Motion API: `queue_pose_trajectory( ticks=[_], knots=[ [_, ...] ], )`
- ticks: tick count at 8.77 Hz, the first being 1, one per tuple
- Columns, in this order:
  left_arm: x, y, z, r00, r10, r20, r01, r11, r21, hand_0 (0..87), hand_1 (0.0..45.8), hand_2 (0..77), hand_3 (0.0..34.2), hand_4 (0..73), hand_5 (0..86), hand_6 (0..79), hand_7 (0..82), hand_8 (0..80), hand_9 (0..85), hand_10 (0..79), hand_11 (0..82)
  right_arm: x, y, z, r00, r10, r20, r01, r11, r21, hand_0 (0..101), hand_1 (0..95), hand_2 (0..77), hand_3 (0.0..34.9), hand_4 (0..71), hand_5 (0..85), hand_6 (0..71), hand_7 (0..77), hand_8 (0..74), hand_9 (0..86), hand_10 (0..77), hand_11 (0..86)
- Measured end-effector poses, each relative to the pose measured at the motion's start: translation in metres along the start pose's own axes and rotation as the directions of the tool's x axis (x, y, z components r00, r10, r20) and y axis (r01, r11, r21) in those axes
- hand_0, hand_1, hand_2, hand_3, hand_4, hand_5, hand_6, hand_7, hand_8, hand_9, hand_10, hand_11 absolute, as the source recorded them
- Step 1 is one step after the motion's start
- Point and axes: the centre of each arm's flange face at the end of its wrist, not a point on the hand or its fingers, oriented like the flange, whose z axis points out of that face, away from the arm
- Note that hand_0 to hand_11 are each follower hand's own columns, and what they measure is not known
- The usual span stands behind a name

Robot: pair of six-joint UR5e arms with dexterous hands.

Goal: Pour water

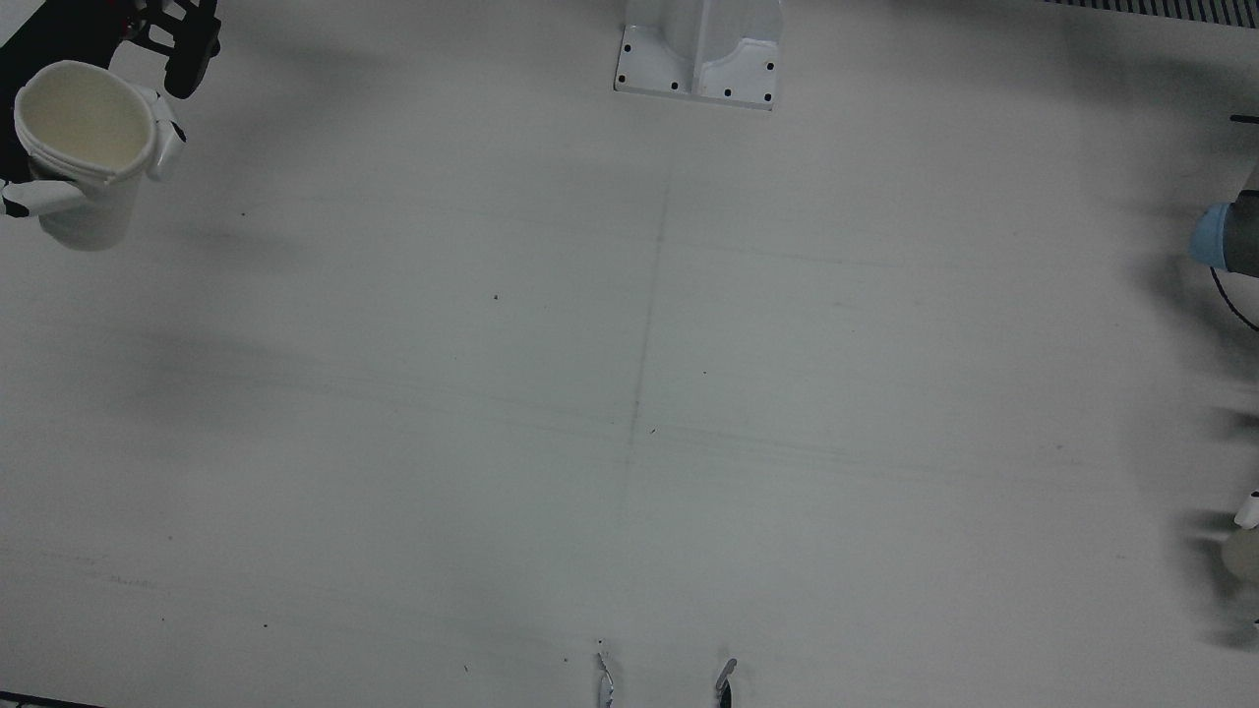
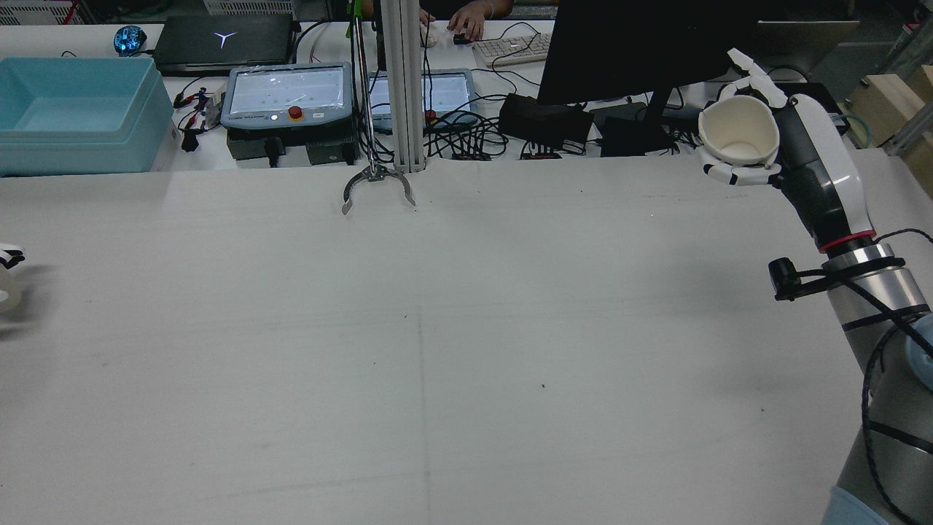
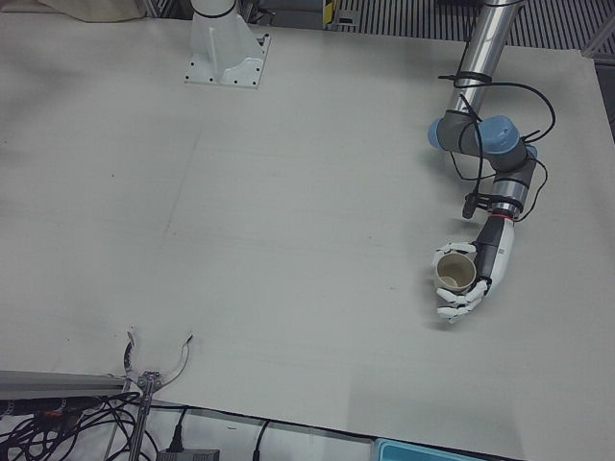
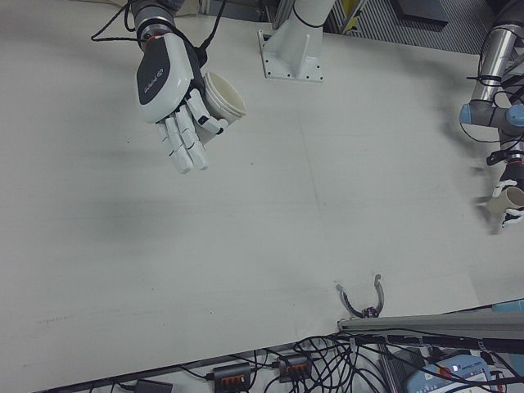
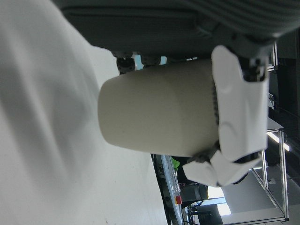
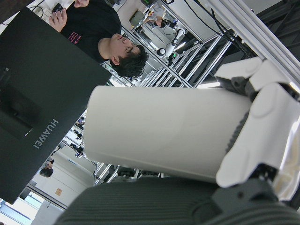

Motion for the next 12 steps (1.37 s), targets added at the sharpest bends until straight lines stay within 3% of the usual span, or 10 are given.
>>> queue_pose_trajectory(
  ticks=[2, 3, 4, 6, 7, 8, 9, 10, 11, 12],
  knots=[
    [-0.0005, 0.0, 0.0001, 1.0, -0.002, 0.002, 0.002, 1.0, -0.008, 56.8, 27.3, 38.7, 0.1, 33.3, 41.5, 19.6, 30.5, 16.4, 24.5, 9.8, 16.4, 0.0002, -0.0001, 0.0001, 1.0, 0.001, 0.0, -0.001, 1.0, 0.0, 44, 16.4, 45.3, 0.0, 16.4, 65.4, 6.5, 10.9, 3.8, 7.6, 6.5, 11.4],
    [-0.0004, -0.0004, -0.0005, 1.0, -0.002, 0.003, 0.002, 1.0, -0.012, 56.8, 27.3, 38.7, 0.1, 33.3, 41.5, 13.1, 22.4, 7.6, 14.2, 7.6, 13.1, 0.0004, 0.0, 0.0, 1.0, 0.001, -0.001, -0.001, 1.0, 0.0, 44, 16.4, 45.3, 0.0, 16.4, 65.4, 6.5, 10.9, 3.8, 7.6, 7.1, 11.4],
    [-0.0003, -0.0008, -0.0011, 1.0, -0.004, 0.003, 0.004, 1.0, -0.015, 58.1, 27.3, 38.7, 0.0, 33.3, 41.5, 3.3, 2.2, 0.0, 2.2, 3.3, 8.2, 0.0005, 0.0002, -0.0001, 1.0, 0.001, -0.001, -0.001, 1.0, -0.001, 44, 16.4, 45.3, 0.0, 15.3, 67.1, 6.5, 10.9, 3.8, 7.1, 7.1, 11.4],
    [-0.0001, -0.0012, -0.0024, 1.0, -0.008, 0.003, 0.008, 1.0, -0.024, 58.0, 28.9, 35.5, 0.0, 33.3, 41.5, 2.2, 2.2, 0.0, 2.2, 3.3, 8.7, 0.0002, 0.0004, -0.0001, 1.0, 0.002, -0.001, -0.002, 1.0, -0.001, 43, 16.4, 44.7, 0.0, 14.7, 67.6, 6.5, 10.9, 3.8, 7.1, 7.1, 11.4],
    [0.0001, -0.0016, -0.0032, 1.0, -0.01, 0.002, 0.01, 1.0, -0.027, 58.1, 34.4, 27.8, 0.0, 28.9, 40.4, 2.2, 2.2, 0.0, 2.2, 3.3, 8.2, 0.0, 0.0003, 0.0, 1.0, 0.002, 0.0, -0.002, 1.0, -0.001, 44, 16.4, 45.3, 0.0, 14.7, 68.2, 6.5, 10.9, 3.8, 7.6, 7.1, 11.4],
    [0.0001, -0.0017, -0.0036, 1.0, -0.014, 0.002, 0.015, 0.999, -0.03, 57.9, 35.5, 29.5, 0.0, 20.7, 33.3, 2.2, 2.2, 0.0, 2.2, 3.3, 8.2, 0.0001, 0.0003, 0.0, 1.0, 0.002, 0.0, -0.002, 1.0, -0.001, 44, 16.4, 45.3, 0.0, 14.7, 68.2, 6.5, 10.9, 3.8, 7.6, 7.1, 11.4],
    [0.0002, -0.0016, -0.0036, 1.0, -0.02, 0.002, 0.02, 0.999, -0.033, 58.9, 28.9, 34.4, 0.0, 7.1, 20.2, 2.2, 2.2, 0.0, 2.2, 3.3, 8.7, 0.0001, 0.0004, -0.0001, 1.0, 0.002, -0.001, -0.002, 1.0, -0.001, 44, 16.4, 45.3, 0.0, 14.7, 68.2, 6.5, 10.9, 3.8, 7.6, 7.1, 11.4],
    [0.0002, -0.002, -0.0039, 1.0, -0.022, 0.002, 0.022, 0.999, -0.033, 59.1, 25.1, 25.1, 0.0, 10.4, 3.8, 2.2, 2.2, 0.0, 2.2, 3.8, 8.7, 0.0, 0.0007, -0.0002, 1.0, 0.002, 0.0, -0.002, 1.0, -0.001, 44, 16.4, 45.3, 0.0, 14.7, 68.2, 6.5, 10.9, 3.8, 7.6, 7.1, 11.4],
    [0.0002, -0.0024, -0.0044, 1.0, -0.023, 0.002, 0.023, 0.999, -0.032, 59.1, 25.1, 25.1, 0.0, 10.4, 3.8, 2.2, 2.2, 0.0, 2.2, 3.8, 8.7, 0.0, 0.001, -0.0001, 1.0, 0.003, 0.0, -0.003, 1.0, -0.002, 44, 16.4, 45.3, 0.0, 14.7, 68.2, 6.5, 10.9, 3.8, 7.6, 7.1, 11.4],
    [0.0003, -0.0027, -0.0048, 1.0, -0.024, 0.002, 0.024, 0.999, -0.032, 60.0, 25.1, 10.9, 0.0, 10.9, 1.1, 2.2, 2.2, 0.0, 2.2, 3.8, 8.7, 0.0001, 0.0011, 0.0, 1.0, 0.003, 0.0, -0.003, 1.0, -0.002, 44, 16.4, 45.3, 0.0, 15.3, 66.0, 6.5, 10.9, 3.8, 7.6, 7.1, 11.4]
  ],
)
